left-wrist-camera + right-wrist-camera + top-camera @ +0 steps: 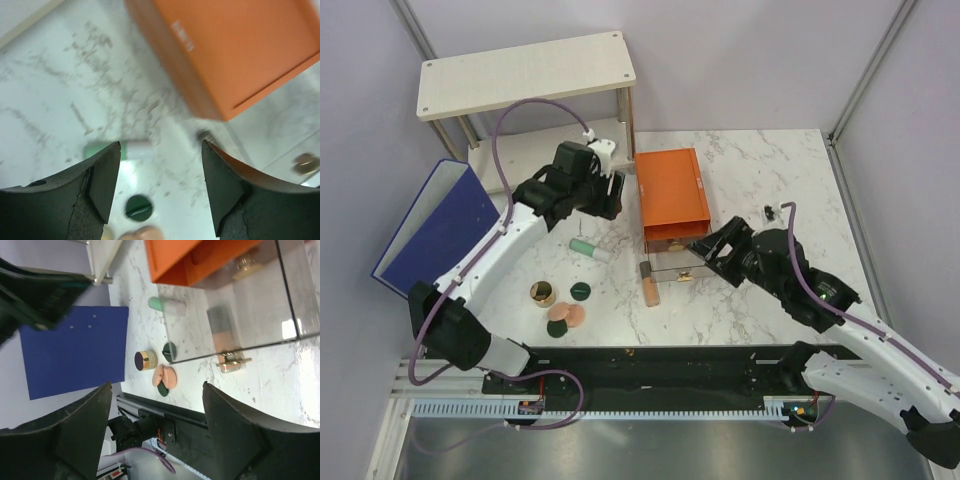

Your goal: Organize the makeup

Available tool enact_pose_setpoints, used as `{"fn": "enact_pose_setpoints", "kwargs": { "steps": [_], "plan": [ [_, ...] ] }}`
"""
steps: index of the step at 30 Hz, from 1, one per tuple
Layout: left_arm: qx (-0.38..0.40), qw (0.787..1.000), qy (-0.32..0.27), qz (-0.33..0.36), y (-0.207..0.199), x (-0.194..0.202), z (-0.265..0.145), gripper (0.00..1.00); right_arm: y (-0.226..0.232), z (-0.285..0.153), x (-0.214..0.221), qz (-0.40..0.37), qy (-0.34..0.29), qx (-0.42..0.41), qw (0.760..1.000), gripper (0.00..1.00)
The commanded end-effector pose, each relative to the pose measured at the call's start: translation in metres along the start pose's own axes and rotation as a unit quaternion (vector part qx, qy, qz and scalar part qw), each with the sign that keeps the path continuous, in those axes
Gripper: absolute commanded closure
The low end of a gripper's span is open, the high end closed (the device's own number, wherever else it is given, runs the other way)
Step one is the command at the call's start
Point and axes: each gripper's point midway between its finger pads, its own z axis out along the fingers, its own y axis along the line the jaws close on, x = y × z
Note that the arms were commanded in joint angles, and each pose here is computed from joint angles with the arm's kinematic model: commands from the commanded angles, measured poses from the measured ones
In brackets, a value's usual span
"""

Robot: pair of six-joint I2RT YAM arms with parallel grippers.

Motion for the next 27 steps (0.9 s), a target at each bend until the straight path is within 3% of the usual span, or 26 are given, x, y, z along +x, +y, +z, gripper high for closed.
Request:
{"fn": "enact_pose_setpoints", "kwargs": {
  "steps": [1,6,10,18,22,27],
  "plan": [
    [-0.105,0.977,0.064,0.172,0.060,0.059,-0.009,0.27,0.024,-0.016,-0.032,-0.102,-0.052,0.008,0.993,0.14],
    [-0.102,0.959,0.035,0.261,0.070,0.083,-0.016,0.26,0.035,-0.016,-0.047,-0.146,-0.076,0.021,0.986,0.05],
    [-0.071,0.950,0.051,0.300,0.069,0.112,-0.002,0.25,0.039,-0.011,-0.049,-0.154,-0.074,0.027,0.985,0.02],
    [-0.017,0.941,0.102,0.322,0.060,0.125,0.041,0.26,0.039,-0.003,-0.054,-0.153,-0.081,0.037,0.984,0.02],
    [-0.006,0.933,0.155,0.326,0.066,0.144,0.062,0.27,0.046,-0.011,-0.067,-0.147,-0.107,0.031,0.983,0.02],
    [-0.010,0.929,0.181,0.324,0.072,0.159,0.071,0.28,0.055,-0.022,-0.086,-0.152,-0.140,0.026,0.978,0.02]
  ]
}}
